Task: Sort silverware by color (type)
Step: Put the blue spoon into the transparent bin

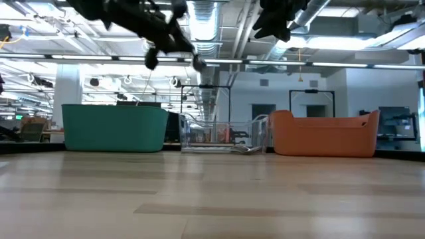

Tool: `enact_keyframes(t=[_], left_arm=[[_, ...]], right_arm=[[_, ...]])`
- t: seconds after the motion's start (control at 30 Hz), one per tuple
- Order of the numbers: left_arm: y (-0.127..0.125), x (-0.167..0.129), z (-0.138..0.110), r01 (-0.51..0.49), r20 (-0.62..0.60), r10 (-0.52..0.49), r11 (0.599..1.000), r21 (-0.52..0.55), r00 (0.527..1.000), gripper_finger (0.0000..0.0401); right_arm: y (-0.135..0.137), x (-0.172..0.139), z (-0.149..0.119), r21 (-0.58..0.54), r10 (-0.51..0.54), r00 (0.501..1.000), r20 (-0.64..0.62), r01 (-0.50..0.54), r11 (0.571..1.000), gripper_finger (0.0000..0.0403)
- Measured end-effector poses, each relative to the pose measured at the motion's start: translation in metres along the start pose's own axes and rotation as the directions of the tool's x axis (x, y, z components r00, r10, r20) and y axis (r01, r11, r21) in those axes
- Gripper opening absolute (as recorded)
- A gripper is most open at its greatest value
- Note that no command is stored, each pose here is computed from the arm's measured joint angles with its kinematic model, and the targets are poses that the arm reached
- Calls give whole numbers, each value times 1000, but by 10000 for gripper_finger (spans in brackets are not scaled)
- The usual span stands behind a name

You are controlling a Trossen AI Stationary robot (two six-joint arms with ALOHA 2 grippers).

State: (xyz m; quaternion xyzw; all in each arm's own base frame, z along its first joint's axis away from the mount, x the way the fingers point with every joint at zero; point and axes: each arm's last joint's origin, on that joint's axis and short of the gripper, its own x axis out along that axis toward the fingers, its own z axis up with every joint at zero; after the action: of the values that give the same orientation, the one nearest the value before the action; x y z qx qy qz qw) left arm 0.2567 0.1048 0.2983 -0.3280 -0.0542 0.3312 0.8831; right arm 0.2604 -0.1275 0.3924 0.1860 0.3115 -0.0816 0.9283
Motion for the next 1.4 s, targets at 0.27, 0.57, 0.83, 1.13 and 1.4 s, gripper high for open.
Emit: enact_keyframes(t=[0.27,0.57,0.83,1.13,1.4], left_arm=[[21,78,-3,-36,-74,39,999,36,997,5],[9,136,-9,-5,-277,86,960,281,957,6],[5,138,21,20,-373,231,828,560,898,6],[35,130,31,116,-507,391,694,710,768,7],[54,152,-5,180,-618,390,730,660,683,7]], right_arm=[[-1,0,0,12,-18,1000,1,18,1000,150],[-1,0,-1,21,-19,1000,-7,19,1000,150],[-1,0,-1,22,-19,1000,-10,19,1000,150],[-1,0,-1,25,-19,1000,-10,19,1000,150],[-1,0,-1,48,-19,1000,-10,19,999,150]])
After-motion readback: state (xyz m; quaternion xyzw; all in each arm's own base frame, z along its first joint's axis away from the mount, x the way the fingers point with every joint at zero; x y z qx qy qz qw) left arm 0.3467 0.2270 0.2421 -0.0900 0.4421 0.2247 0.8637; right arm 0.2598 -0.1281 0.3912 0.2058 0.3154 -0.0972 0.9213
